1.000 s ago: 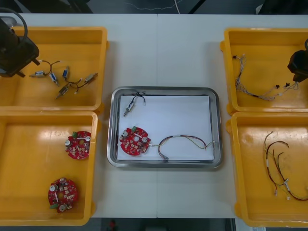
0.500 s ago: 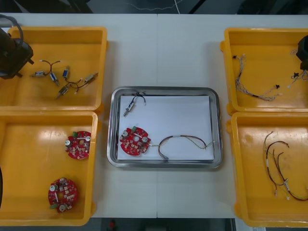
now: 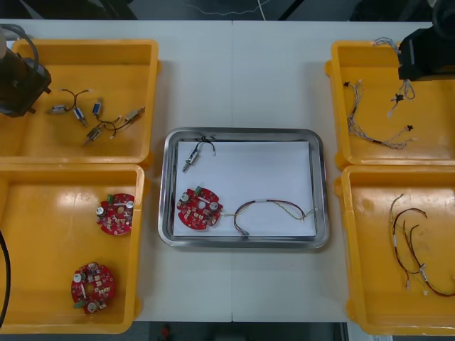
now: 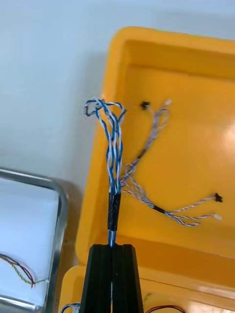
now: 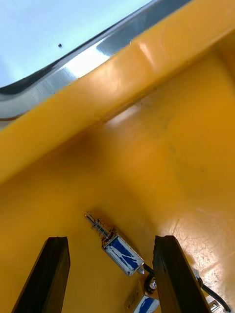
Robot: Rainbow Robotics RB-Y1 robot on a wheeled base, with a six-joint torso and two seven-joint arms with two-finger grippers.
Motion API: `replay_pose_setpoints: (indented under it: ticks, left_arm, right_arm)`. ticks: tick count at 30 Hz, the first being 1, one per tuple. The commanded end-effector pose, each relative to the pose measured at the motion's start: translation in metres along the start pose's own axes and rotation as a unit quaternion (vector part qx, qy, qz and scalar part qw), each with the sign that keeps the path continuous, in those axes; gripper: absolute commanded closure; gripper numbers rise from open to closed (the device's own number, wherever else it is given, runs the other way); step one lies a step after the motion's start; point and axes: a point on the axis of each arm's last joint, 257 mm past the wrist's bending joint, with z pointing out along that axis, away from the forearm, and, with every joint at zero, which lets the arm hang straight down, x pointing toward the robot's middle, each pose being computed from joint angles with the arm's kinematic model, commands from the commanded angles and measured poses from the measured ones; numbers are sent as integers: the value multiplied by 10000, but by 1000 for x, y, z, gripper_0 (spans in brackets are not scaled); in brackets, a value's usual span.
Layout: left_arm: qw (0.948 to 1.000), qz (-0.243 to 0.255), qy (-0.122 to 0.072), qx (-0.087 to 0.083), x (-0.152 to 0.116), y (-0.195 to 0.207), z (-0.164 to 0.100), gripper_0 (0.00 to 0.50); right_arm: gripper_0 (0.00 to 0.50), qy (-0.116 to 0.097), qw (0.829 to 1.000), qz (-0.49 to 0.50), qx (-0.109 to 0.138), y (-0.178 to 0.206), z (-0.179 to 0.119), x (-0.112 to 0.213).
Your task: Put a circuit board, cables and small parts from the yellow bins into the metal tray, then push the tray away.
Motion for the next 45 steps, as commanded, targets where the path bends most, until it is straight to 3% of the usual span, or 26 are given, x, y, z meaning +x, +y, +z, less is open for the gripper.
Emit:
replay_pose_setpoints:
  ticks: [1,8,13,22,29,33,34,35,36,37,38,42,45]
  left_arm:
    - [9995,-20,-190,248,4,-41,-11,0]
    - [9996,2,-145,240,20,-46,-4,0]
    - [9997,139,-195,101,25,-41,3,0]
    - [9991,187,-361,76,23,-32,23,0]
    - [9992,194,-343,64,25,-32,24,0]
    - [9992,194,-343,64,25,-32,24,0]
    - [9992,179,-342,68,25,-32,24,40]
    - [9992,186,-343,65,25,-32,24,157]
    - [9992,194,-343,64,25,-32,24,225]
    - [9992,193,-331,70,27,-32,24,378]
    - [9992,191,-337,68,26,-32,24,497]
    - [9993,181,-330,75,26,-32,24,500]
    - [9993,188,-327,68,26,-31,24,500]
  right_arm:
    - [500,2,9939,-1096,-124,44,-3,11]
    - [500,90,9710,-2350,-433,110,0,35]
    - [500,206,9501,-3059,-572,141,11,53]
    - [500,437,8882,-4559,-352,167,40,78]
    - [500,74,8302,-5545,-567,208,71,82]
    - [500,8,8031,-5924,-648,220,87,87]
    - [500,0,7930,-6061,-619,220,93,88]
    - [500,-27,7810,-6217,-603,222,99,89]
    - [500,-45,7766,-6272,-585,222,101,88]
    - [500,-35,7678,-6384,-537,220,106,89]
    - [500,-47,7602,-6477,-505,220,111,89]
    - [500,-22,7430,-6677,-457,216,125,91]
    - [500,150,7336,-6781,-426,202,139,94]
